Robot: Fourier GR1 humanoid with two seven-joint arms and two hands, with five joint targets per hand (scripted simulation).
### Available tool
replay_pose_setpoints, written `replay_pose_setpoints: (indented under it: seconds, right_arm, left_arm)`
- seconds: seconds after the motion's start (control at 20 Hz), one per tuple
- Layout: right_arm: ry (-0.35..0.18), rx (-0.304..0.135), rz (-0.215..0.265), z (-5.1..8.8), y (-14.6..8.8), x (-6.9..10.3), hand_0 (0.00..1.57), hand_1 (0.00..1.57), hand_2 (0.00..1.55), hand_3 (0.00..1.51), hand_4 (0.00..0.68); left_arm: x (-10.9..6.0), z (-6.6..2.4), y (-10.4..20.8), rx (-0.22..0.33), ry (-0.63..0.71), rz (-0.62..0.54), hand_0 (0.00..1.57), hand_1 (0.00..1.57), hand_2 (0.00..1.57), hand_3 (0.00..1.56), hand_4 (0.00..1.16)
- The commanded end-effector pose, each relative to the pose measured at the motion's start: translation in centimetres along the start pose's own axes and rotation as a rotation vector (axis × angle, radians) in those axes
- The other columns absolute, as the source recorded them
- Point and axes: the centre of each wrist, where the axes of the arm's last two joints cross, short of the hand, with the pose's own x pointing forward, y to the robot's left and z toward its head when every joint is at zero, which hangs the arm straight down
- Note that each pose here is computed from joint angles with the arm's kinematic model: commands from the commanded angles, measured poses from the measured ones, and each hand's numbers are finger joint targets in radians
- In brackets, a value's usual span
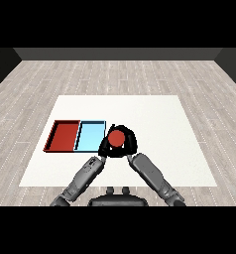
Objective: Pick the red can and put it in the red box
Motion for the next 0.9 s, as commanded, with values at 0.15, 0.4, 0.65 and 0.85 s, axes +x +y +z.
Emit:
replay_pose_setpoints:
  seconds: [0.15,0.4,0.65,0.85]
  right_arm:
    - [0.010,0.009,-0.013,0.8,0.5,0.6,1.51,1.51,1.45,1.39,0.649]
    - [0.003,0.004,-0.002,0.3,1.6,-0.9,1.49,1.49,1.44,1.39,0.649]
    - [-0.002,-0.007,-0.024,1.3,-0.9,1.4,1.49,1.49,1.44,1.39,0.642]
    - [0.016,0.005,-0.047,-0.9,1.1,1.9,1.44,1.44,1.39,1.34,0.406]
  left_arm:
    - [0.0,-0.61,-0.1,0.145,0.025,0.011,1.57,1.57,1.57,1.49,1.13]
    - [-1.8,-0.31,-1.1,0.159,0.050,-0.015,1.57,1.57,1.56,1.48,1.12]
    - [0.4,-0.61,-1.8,0.184,-0.018,-0.025,1.57,1.57,1.56,1.48,1.14]
    - [1.0,-1.21,-1.3,0.197,-0.112,-0.021,1.57,1.57,1.57,1.50,1.14]
